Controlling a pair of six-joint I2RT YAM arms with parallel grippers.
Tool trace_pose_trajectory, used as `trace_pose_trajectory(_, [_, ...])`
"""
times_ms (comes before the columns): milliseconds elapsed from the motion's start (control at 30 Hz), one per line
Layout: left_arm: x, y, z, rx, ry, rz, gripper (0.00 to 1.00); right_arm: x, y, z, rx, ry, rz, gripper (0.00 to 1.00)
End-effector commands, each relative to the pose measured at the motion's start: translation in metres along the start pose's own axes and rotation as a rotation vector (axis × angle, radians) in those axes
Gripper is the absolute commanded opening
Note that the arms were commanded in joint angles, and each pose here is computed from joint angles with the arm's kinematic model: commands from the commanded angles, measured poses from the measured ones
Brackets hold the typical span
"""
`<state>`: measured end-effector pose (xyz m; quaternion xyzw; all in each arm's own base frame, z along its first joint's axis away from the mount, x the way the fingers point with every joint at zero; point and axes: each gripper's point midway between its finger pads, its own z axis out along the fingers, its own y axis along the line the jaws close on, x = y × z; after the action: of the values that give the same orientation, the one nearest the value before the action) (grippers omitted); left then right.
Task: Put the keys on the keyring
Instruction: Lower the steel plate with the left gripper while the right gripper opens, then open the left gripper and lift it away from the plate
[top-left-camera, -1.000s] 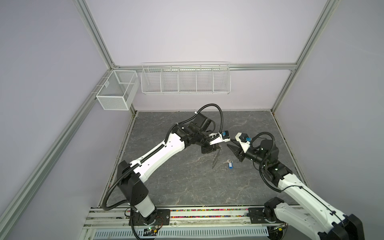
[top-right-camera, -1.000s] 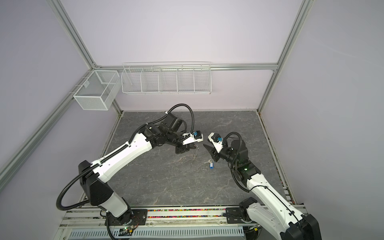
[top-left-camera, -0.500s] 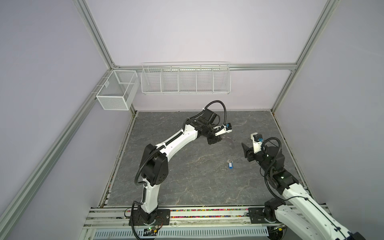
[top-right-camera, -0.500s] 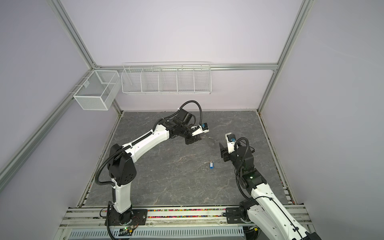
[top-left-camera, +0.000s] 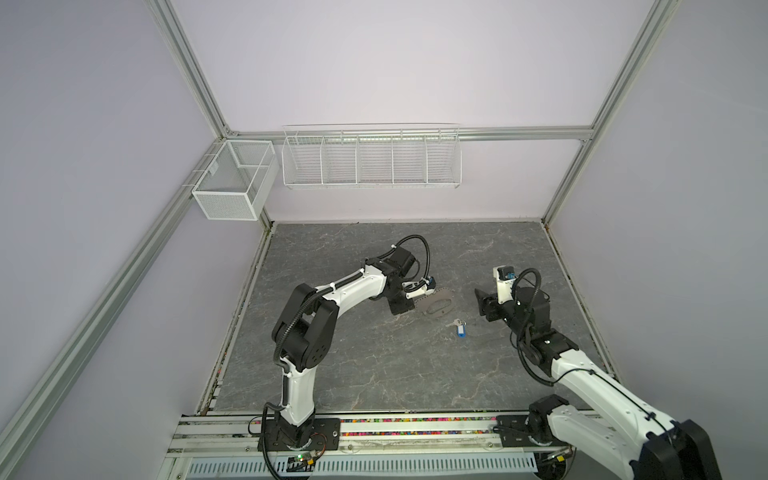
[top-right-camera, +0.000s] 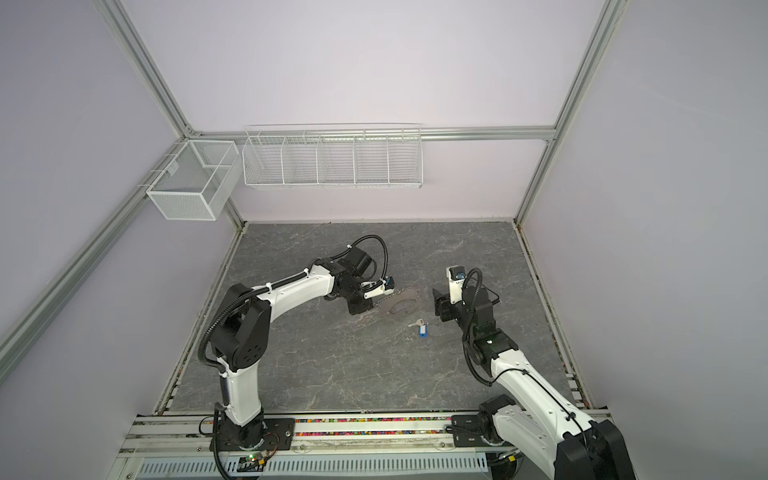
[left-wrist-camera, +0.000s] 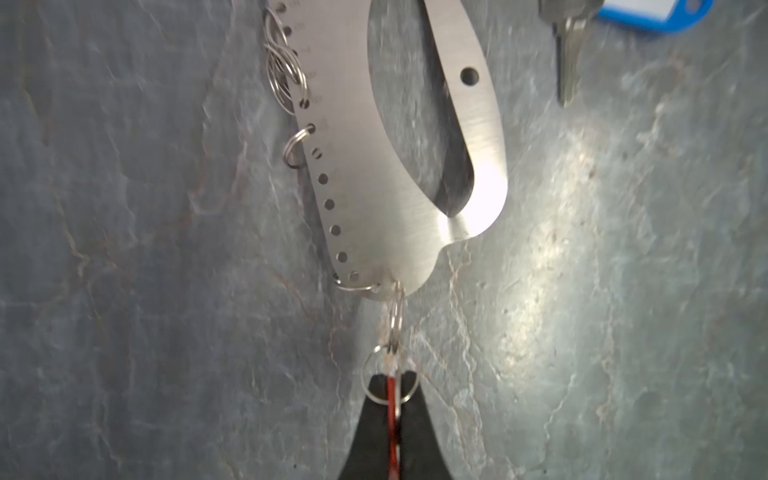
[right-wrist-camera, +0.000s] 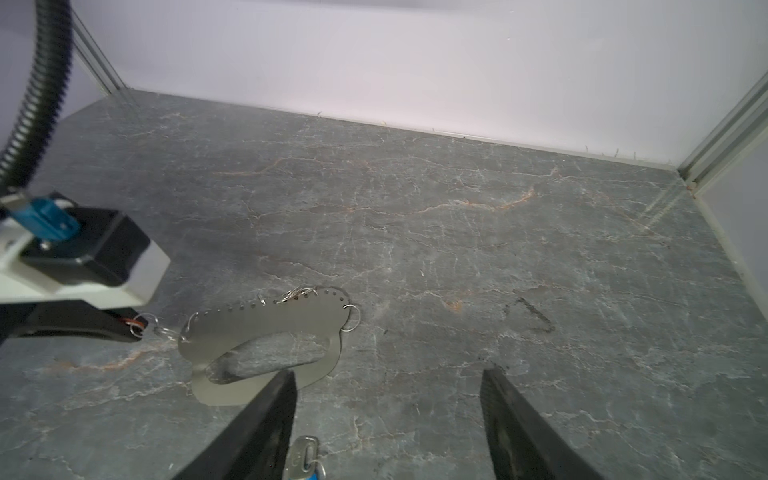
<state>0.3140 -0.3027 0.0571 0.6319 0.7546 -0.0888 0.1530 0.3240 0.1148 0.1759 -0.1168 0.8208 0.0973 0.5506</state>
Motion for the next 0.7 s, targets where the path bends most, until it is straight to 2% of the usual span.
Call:
trace_pose_trajectory(0, [0.030,-0.004,-0.005,-0.024,0.110,0.026,0.00,0.001,0.009,0.008,-0.054,-0.008,0.017,0.74])
trace_pose_trajectory(133, [0.051,-0.004,0.002,-0.032,0.185,0.015,0.00,0.011,-0.011,0.014,0.059,-0.033,0.121,0.71])
trace_pose_trajectory(233, [0.060,-0.005,0.000,-0.038,0.206,-0.013,0.00,0.017,-0.016,0.017,0.084,-0.026,0.154,0.70])
trace_pose_trajectory(367, [0.077,-0.006,-0.003,-0.061,0.228,-0.049,0.09,0.023,-0.021,0.019,0.111,-0.020,0.192,0.67])
trace_pose_trajectory(433, [0.083,-0.005,-0.006,-0.079,0.226,-0.077,0.18,0.023,-0.017,0.018,0.089,-0.017,0.192,0.69])
trace_pose_trajectory(467, [0.085,-0.004,-0.009,-0.092,0.213,-0.096,0.24,0.022,-0.012,0.019,0.061,-0.012,0.189,0.64])
trace_pose_trajectory(500, [0.085,-0.002,-0.013,-0.104,0.200,-0.115,0.32,0.022,-0.006,0.020,0.025,-0.001,0.174,0.56])
trace_pose_trajectory(533, [0.084,-0.001,-0.018,-0.120,0.179,-0.132,0.45,0.021,-0.002,0.022,0.002,0.019,0.165,0.49])
trace_pose_trajectory(567, [0.083,0.001,-0.023,-0.141,0.158,-0.142,0.52,0.024,0.002,0.025,-0.011,0.056,0.168,0.49])
trace_pose_trajectory(600, [0.081,0.004,-0.029,-0.165,0.139,-0.148,0.56,0.024,0.007,0.028,-0.038,0.077,0.155,0.53])
trace_pose_trajectory(667, [0.070,0.012,-0.047,-0.220,0.074,-0.167,0.60,0.022,0.017,0.033,-0.094,0.094,0.140,0.72])
